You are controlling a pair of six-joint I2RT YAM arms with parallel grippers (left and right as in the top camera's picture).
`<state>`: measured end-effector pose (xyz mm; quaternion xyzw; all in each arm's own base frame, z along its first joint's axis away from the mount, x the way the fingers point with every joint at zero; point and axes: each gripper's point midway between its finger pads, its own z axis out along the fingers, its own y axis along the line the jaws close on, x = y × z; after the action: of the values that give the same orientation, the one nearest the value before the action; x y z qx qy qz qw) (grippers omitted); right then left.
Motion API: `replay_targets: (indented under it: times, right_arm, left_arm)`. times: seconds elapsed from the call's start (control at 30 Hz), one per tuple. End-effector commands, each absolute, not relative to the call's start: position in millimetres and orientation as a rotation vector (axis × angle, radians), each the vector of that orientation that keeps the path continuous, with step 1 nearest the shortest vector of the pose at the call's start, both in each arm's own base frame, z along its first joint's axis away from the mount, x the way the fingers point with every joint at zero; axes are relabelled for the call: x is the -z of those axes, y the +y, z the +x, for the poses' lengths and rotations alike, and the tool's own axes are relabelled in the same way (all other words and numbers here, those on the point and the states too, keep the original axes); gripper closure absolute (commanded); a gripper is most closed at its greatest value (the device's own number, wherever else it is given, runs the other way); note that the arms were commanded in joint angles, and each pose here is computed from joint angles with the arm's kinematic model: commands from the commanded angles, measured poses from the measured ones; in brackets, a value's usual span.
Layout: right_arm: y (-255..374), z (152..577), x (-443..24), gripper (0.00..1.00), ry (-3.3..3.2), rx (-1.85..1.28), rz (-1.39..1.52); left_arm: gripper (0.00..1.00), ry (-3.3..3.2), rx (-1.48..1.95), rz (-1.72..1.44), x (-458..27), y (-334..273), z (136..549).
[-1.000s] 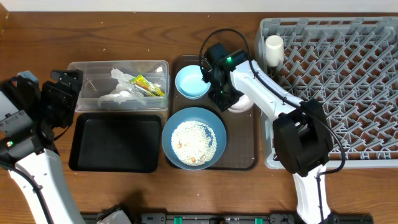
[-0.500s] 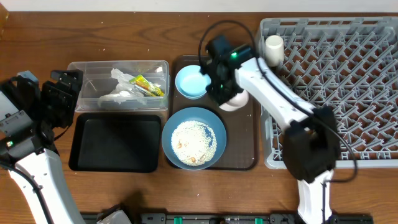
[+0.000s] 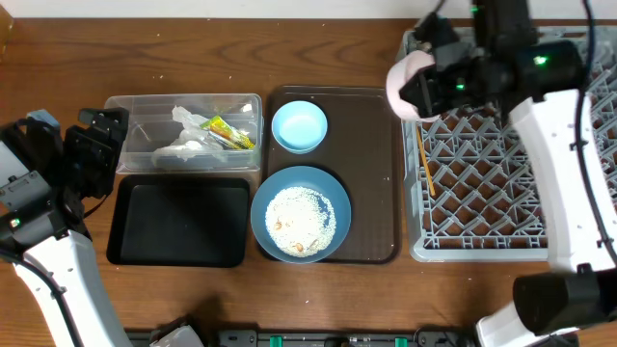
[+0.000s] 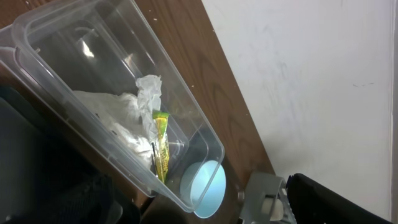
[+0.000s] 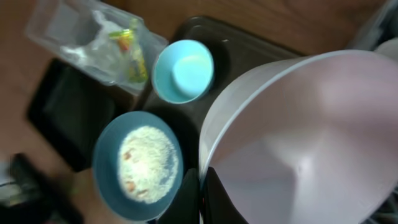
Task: Sort waste into correct bins and load items into the dishwasher rack
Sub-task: 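Lift the pink bowl and carry it right over the grey rack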
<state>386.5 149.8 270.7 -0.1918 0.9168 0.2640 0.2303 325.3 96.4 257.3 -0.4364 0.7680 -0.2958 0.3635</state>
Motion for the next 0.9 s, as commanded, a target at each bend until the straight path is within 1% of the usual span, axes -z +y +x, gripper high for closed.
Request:
replay_targets:
  times: [0.0,0.17,0.27,0.37,0.5,0.7,0.87]
  right_arm:
    - [158.7,373.3,-271.7,0.99,2.410,-1.080,-0.618]
    - [143.9,368.4,-255.7,0.99,2.348,-1.238,-0.596]
    - [132.6,369.6,-239.2,0.99,2.323,-1.270,-0.574]
    - [127.5,370.3,-234.0,0.99,2.221,-1.322,-0.607]
    - [111.8,377.5,-225.5,0.99,2.166,-1.330,-0.563]
    - [99.2,383.3,-218.3,0.99,2.042,-1.368,-0.546]
    - [93.2,386.8,-222.7,0.99,1.908,-1.391,-0.577]
  left_arm:
    - [0.09,1.970,0.769,-1.122,-260.4,97.5,325.8]
    - [0.09,1.970,0.769,-1.122,-260.4,97.4,325.8]
    - [0.09,1.970,0.769,-1.122,-260.4,97.4,325.8]
    - [0.09,1.970,0.769,-1.122,-260.5,97.6,325.8]
    - [0.09,1.970,0.769,-1.122,-260.4,97.5,325.8]
    - [0.09,1.970,0.769,-1.122,-260.4,97.4,325.8]
    - [0.09,1.970,0.769,-1.122,-260.4,97.5,325.8]
